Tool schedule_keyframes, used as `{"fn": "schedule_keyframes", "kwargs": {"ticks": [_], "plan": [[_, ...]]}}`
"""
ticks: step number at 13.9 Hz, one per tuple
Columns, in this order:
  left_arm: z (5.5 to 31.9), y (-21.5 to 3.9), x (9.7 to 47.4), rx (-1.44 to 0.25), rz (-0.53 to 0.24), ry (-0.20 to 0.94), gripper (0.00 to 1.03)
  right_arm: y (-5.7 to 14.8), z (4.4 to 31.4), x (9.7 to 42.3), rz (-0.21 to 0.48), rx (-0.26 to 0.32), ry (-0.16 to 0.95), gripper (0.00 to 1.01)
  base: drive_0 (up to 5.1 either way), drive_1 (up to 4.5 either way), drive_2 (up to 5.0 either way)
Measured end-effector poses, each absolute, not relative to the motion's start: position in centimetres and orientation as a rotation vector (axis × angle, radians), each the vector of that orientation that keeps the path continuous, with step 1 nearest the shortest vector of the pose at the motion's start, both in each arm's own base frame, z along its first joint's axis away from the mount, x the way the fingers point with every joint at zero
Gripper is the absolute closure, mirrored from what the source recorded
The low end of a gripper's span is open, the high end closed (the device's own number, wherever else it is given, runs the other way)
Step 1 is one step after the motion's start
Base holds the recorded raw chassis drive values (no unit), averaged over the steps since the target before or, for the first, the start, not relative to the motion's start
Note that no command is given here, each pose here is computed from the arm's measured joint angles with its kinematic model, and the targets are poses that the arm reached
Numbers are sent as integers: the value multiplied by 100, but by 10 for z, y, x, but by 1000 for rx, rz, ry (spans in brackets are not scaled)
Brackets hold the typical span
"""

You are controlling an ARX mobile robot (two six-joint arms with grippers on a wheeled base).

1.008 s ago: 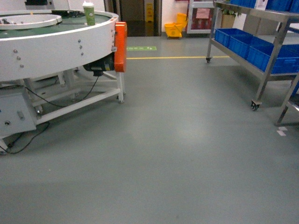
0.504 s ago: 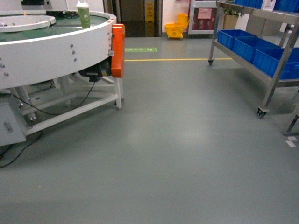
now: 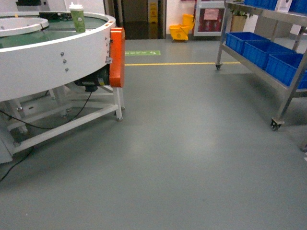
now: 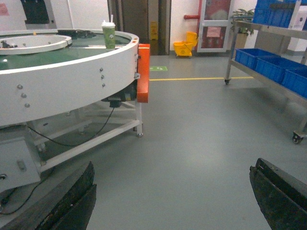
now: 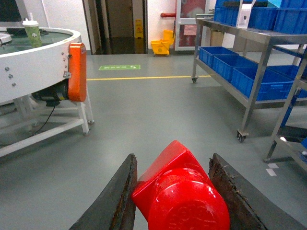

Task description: Pick red block from blue box to shelf

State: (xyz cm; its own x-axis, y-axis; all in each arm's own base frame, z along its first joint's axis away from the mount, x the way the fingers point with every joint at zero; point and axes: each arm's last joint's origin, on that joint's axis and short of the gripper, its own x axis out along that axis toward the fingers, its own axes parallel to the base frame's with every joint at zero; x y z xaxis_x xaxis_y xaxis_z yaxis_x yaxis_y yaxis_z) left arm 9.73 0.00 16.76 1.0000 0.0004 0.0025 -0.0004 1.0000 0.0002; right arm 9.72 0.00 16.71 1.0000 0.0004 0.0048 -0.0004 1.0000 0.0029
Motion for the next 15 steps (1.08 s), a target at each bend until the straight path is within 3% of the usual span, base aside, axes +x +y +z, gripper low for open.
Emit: {"fn": "schedule_keyframes", "kwargs": {"ticks": [15], "plan": [[167, 0, 97, 0, 0, -1, 5, 0, 167, 97, 0, 3, -3, 63, 8, 440, -424]]}}
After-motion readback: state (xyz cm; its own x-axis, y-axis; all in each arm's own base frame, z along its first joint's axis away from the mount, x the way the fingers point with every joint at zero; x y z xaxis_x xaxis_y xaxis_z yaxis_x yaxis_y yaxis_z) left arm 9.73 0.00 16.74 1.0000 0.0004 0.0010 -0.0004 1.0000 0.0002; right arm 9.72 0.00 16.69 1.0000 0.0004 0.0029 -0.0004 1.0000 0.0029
